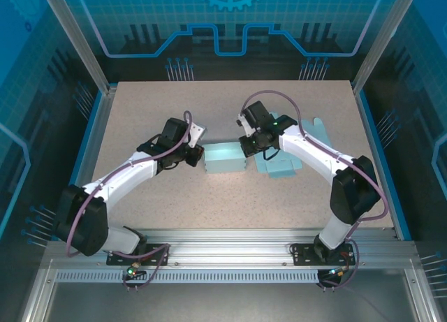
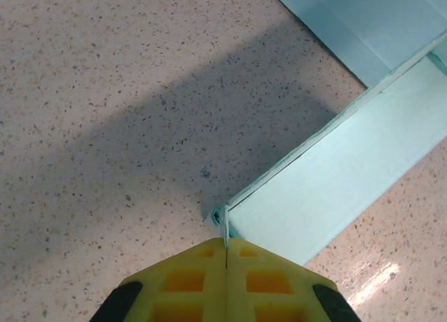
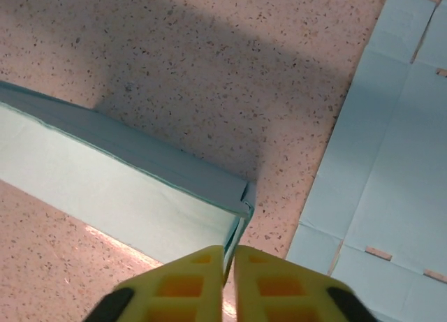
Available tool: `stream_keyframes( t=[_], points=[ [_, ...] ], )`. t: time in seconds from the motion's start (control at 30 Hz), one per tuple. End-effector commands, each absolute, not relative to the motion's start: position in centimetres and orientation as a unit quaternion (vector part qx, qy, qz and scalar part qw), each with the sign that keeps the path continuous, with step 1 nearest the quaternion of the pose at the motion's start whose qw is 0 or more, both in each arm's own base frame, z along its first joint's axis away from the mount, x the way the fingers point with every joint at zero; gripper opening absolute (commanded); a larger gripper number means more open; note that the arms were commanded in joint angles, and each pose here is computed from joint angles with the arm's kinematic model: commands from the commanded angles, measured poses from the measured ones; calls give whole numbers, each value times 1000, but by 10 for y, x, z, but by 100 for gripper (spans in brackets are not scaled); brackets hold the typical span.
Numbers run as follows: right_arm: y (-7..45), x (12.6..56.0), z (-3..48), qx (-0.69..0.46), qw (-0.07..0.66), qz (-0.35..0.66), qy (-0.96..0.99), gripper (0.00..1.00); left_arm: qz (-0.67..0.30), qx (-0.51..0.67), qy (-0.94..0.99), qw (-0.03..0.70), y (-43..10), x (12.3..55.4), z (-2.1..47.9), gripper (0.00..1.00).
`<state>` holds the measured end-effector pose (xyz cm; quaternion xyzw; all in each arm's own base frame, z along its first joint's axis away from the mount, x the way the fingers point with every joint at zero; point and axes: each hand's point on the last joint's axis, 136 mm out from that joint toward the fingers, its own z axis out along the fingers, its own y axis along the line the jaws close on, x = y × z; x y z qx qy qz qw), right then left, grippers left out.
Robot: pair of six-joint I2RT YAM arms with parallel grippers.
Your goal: Fold the paper box
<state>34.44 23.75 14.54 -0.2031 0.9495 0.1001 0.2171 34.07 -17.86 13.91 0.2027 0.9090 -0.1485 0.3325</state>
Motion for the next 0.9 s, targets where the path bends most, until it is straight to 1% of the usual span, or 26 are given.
stream_keyframes(
  t=[0.0,0.1,0.23,0.5,0.87],
  points=[
    [255,347,150,-195,219,126,948,6,-192,146,915,323,-193,346,145,5],
    [261,345,148,-187,221,122,950,5,-219,100,919,312,-198,346,144,7],
    [266,343,145,-181,226,108,951,0,-234,69,921,305,-204,346,144,8],
    [271,341,145,-180,239,87,950,0,-254,42,917,305,-215,340,144,8],
    [274,334,140,-168,246,96,950,0,-206,41,926,312,-198,333,126,5]
  ],
)
